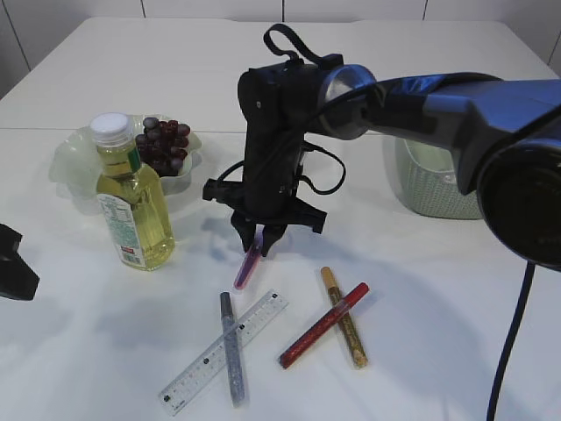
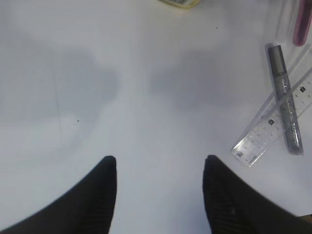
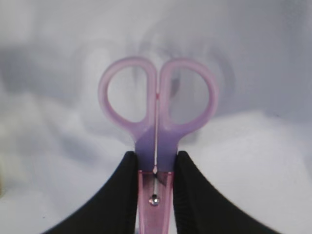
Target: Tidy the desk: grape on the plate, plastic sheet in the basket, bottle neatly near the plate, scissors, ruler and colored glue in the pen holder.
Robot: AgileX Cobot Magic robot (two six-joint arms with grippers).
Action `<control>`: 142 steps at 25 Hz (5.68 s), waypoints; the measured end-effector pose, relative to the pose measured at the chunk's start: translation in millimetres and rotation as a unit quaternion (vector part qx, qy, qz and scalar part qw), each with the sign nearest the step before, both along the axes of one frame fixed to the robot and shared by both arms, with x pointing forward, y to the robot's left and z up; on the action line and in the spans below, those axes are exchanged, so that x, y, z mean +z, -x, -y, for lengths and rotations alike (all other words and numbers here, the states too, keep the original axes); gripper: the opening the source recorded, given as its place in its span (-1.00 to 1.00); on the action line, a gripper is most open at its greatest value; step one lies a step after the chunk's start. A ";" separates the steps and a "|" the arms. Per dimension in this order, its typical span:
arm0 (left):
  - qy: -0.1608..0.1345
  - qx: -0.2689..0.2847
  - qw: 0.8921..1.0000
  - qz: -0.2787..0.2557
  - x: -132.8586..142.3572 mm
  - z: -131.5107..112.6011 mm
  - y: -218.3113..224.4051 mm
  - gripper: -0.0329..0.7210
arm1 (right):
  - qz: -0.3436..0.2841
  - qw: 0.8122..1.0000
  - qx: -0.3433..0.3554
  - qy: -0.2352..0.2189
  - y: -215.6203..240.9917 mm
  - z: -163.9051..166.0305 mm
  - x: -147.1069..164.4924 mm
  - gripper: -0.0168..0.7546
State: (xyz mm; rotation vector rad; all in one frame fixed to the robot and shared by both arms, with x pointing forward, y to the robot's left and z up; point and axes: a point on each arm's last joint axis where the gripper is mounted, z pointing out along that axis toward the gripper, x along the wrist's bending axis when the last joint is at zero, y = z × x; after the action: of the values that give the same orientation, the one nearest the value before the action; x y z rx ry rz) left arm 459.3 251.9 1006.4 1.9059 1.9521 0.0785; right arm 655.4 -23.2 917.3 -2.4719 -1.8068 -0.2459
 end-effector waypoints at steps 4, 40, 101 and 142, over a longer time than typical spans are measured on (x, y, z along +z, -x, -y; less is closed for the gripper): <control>0.000 0.000 1.000 0.000 0.0 0.0 0.0 0.19 | 0.011 1.000 0.020 -0.017 -7.8 2.5 15.9 -0.51; -0.011 -0.015 0.999 -0.038 -2.4 -1.2 7.0 0.19 | 0.222 0.938 0.218 -0.153 -77.2 101.7 137.4 -0.51; -0.031 -0.034 0.995 -0.087 -4.9 -3.8 16.4 0.19 | 0.437 0.811 0.387 -0.042 -126.6 92.8 83.9 -0.34; -0.051 -0.040 0.995 -0.073 -4.6 -7.0 13.8 0.19 | 0.134 0.923 0.356 0.060 84.8 71.1 172.8 -0.33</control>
State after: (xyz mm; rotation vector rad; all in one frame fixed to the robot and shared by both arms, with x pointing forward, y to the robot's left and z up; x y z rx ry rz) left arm 445.6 258.9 1001.9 2.1076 1.9966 0.0172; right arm 570.6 -94.3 1090.1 -1.7198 -2.7520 -0.4404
